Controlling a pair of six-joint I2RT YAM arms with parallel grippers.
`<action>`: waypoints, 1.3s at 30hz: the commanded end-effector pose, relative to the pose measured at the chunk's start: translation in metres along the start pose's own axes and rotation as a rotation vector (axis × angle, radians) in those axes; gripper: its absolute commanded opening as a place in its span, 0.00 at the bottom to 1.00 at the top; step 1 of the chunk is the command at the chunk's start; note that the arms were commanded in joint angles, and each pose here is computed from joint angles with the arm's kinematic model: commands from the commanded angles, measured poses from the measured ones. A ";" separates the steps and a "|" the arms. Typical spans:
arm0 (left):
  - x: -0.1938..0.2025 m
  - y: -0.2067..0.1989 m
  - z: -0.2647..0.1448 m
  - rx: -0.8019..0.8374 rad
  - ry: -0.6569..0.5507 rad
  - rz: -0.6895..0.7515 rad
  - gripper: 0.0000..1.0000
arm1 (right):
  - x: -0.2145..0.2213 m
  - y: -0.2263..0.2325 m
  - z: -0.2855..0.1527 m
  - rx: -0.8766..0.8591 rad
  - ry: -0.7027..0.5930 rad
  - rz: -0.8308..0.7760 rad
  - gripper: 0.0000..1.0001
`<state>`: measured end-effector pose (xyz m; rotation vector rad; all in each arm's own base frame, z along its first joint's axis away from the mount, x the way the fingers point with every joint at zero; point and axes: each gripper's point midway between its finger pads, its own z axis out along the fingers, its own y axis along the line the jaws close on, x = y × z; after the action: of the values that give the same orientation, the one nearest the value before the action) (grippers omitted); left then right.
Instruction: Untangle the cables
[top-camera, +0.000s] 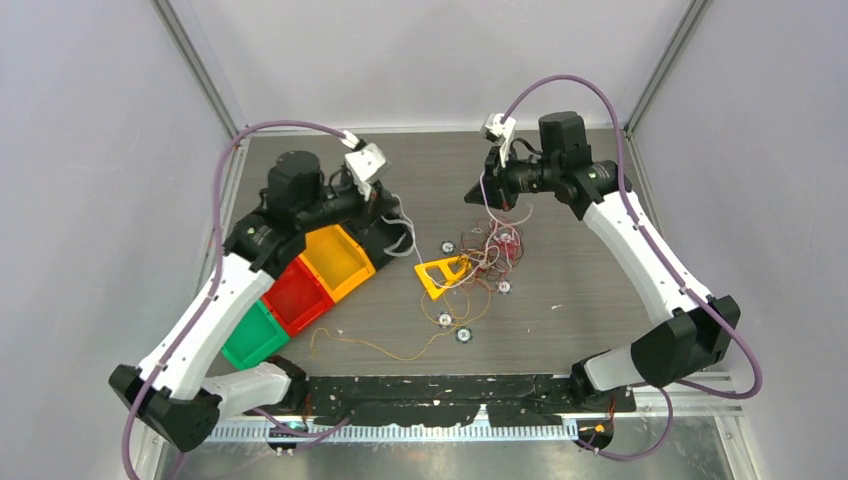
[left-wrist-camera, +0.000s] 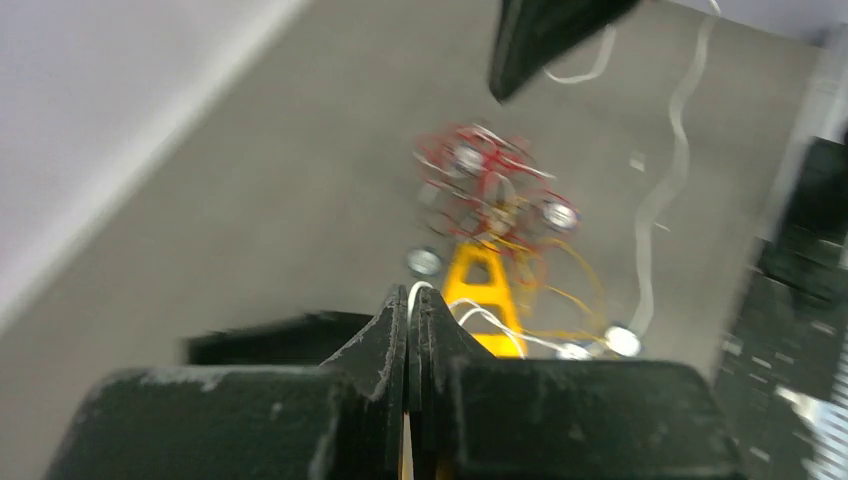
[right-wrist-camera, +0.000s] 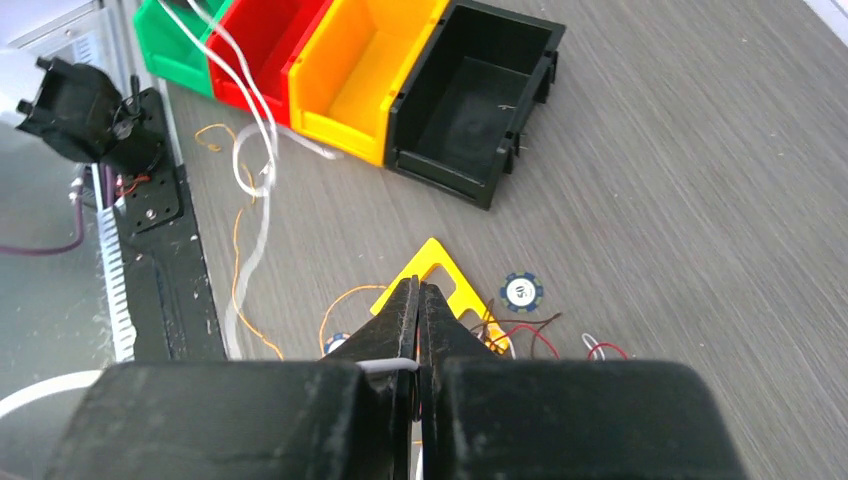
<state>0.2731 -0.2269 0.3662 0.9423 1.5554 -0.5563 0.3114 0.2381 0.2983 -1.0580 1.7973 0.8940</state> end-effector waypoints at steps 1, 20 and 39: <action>-0.022 -0.053 0.000 0.299 -0.122 -0.136 0.00 | 0.006 0.023 -0.006 -0.085 -0.011 -0.035 0.06; -0.006 0.079 -0.043 -0.295 -0.001 -0.202 0.00 | -0.072 0.023 0.067 0.140 -0.096 0.116 0.05; 0.155 0.110 -0.173 -0.550 0.376 -0.309 0.00 | -0.087 0.073 0.203 0.239 -0.122 0.209 0.05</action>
<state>0.2849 0.0460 0.2552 0.1846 2.1682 -0.0117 0.3280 0.4433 0.2637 -0.7391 2.0146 0.7758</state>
